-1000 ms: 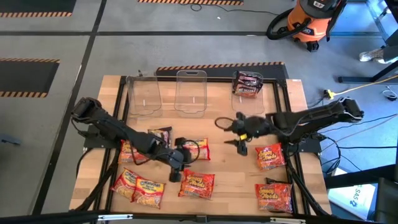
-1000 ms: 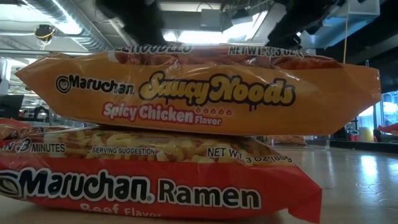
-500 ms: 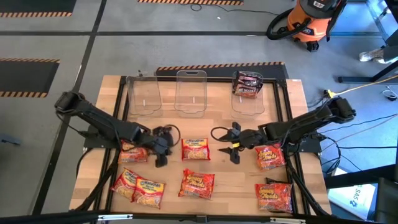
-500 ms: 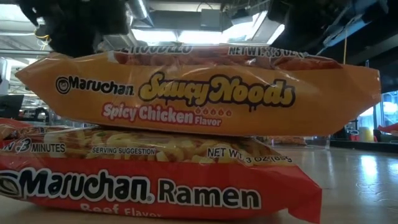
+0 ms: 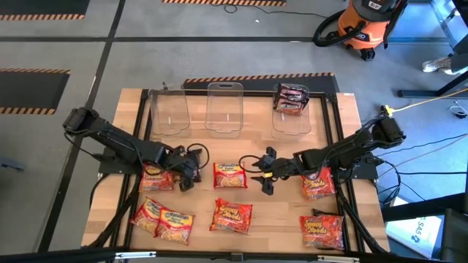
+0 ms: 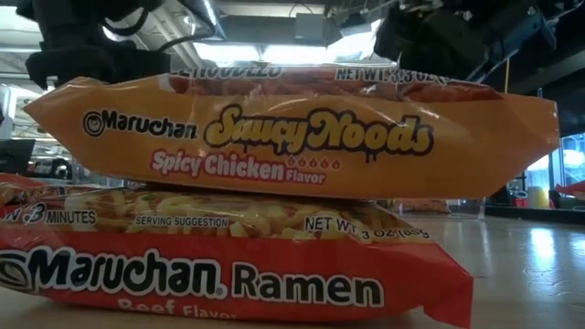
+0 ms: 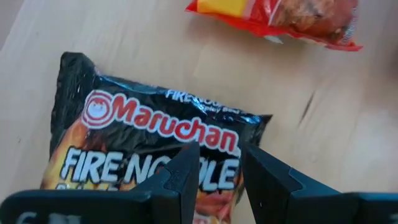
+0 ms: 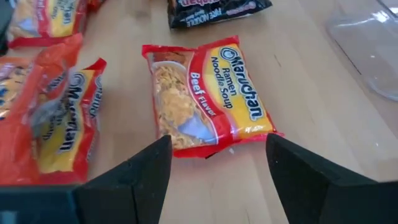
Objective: Sort Maruchan noodles
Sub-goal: Put the black noodle pack into the right transparent bin
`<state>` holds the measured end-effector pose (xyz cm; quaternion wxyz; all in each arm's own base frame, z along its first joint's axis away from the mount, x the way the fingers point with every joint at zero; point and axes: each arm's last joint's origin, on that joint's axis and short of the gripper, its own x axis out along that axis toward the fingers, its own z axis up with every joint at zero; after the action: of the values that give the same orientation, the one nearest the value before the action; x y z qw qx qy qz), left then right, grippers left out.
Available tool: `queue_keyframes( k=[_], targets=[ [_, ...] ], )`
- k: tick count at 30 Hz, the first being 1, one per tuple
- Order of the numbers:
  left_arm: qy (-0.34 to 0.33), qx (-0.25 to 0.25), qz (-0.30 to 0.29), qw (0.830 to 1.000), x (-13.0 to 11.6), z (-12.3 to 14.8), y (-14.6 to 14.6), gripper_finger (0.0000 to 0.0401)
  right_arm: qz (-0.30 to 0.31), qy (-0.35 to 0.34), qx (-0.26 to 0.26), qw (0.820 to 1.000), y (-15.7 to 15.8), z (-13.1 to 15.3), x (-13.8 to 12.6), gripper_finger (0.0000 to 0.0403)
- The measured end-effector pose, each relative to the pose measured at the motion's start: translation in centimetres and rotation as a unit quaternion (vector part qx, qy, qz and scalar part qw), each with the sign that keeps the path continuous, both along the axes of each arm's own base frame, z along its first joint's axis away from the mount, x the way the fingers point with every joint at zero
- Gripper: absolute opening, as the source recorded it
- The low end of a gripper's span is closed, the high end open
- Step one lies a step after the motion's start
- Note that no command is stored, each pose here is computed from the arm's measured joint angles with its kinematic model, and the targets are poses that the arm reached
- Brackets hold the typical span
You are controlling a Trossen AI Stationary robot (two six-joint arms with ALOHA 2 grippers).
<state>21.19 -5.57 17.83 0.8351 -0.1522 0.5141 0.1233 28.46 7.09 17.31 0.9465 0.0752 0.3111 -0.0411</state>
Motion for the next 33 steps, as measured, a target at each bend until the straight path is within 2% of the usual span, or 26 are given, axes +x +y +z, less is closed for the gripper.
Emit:
queue_keyframes(
  k=[7,10,15,20,27,30,33],
  targets=[
    [0.084,-0.073,0.021,0.994,-0.5,0.4,1.5,0.0112,-0.006,0.0,-0.007,1.0,0.0,-0.5,0.3,0.0241],
    [0.111,-0.077,0.036,0.99,-1.2,-0.6,2.1,0.0112,-0.006,0.0,-0.007,1.0,0.0,-0.5,0.3,0.0241],
    [0.071,-0.081,0.029,0.994,-0.6,-0.9,2.7,0.0112,-0.006,-0.002,-0.006,1.0,0.0,-0.5,0.3,0.0241],
    [0.006,-0.052,0.01,0.999,0.5,-0.5,3.3,0.0112,-0.006,-0.011,-0.004,1.0,0.1,-0.3,0.4,0.0241],
    [-0.019,-0.025,0.005,0.999,2.3,-1.7,4.1,0.0112,-0.008,-0.013,-0.001,1.0,0.1,-0.3,0.4,0.0241],
    [-0.029,-0.02,-0.002,0.999,3.1,-2.2,4.2,0.0112,-0.008,-0.035,0.005,0.999,0.2,-0.1,0.8,0.0241],
    [-0.049,-0.013,0.005,0.999,3.6,-1.6,4.4,0.0112,-0.005,-0.07,0.013,0.997,0.4,0.0,1.5,0.0241]
  ],
)
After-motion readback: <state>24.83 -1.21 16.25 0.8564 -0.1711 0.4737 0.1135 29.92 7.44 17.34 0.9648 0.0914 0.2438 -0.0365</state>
